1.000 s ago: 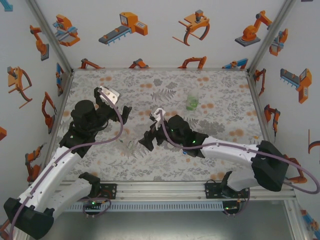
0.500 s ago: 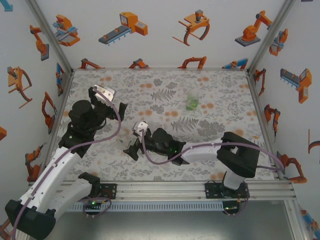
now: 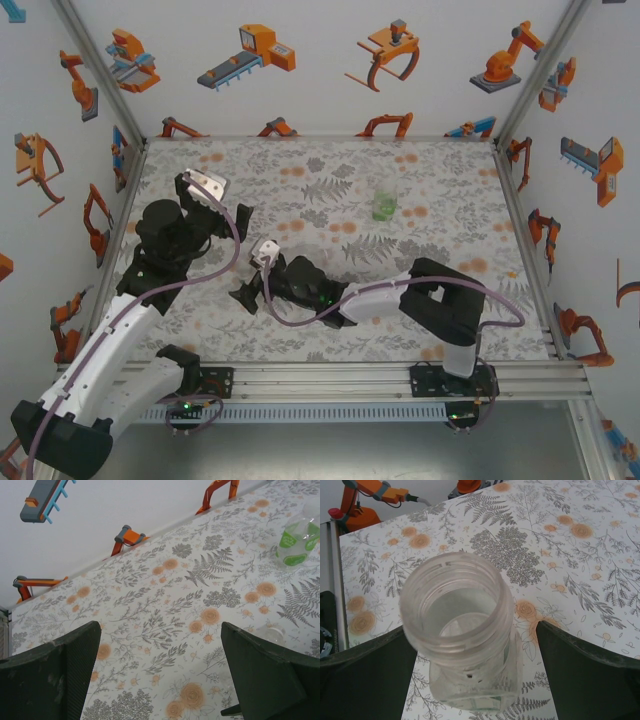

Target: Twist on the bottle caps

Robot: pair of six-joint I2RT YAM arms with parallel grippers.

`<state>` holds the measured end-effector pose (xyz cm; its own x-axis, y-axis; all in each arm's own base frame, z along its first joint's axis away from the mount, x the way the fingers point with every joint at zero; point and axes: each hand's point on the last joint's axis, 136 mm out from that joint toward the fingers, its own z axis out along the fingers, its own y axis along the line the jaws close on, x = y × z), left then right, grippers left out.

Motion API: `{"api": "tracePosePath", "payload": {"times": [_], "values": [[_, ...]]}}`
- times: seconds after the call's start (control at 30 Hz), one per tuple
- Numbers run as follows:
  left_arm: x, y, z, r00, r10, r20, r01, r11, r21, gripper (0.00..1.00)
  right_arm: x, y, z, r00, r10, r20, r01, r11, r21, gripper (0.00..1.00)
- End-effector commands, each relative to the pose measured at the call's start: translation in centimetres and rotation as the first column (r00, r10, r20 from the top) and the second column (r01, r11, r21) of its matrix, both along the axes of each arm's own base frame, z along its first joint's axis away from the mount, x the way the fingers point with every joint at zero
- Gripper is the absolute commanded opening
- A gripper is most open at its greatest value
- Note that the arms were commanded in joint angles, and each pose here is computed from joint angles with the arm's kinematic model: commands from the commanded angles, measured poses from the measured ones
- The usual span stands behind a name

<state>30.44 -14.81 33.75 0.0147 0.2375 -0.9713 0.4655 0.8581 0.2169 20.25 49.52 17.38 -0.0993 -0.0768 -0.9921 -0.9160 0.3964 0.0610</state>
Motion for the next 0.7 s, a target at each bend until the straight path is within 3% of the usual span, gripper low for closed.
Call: {"api": "tracePosePath", "payload": {"times": [0.0, 0.43, 0.67], "values": [[-0.2, 0.1, 1.2, 1.0, -0.004, 0.031, 0.005, 0.999, -0.035, 0.97, 0.2, 0.8, 0.9, 1.0, -0.018, -0.005, 0.019, 0.998, 0.053, 0.83], [-0.3, -0.1, 1.1, 1.0, -0.019, 0.023, 0.02, 0.999, -0.043, 0.97, 0.2, 0.7, -1.0, 0.999, -0.031, -0.028, 0.032, 0.999, 0.019, 0.73], [-0.3, -0.2, 1.2, 0.999, -0.026, 0.024, 0.027, 0.999, -0.046, 0.97, 0.0, 0.6, -0.4, 0.999, -0.022, -0.027, 0.023, 0.999, 0.023, 0.61]]}}
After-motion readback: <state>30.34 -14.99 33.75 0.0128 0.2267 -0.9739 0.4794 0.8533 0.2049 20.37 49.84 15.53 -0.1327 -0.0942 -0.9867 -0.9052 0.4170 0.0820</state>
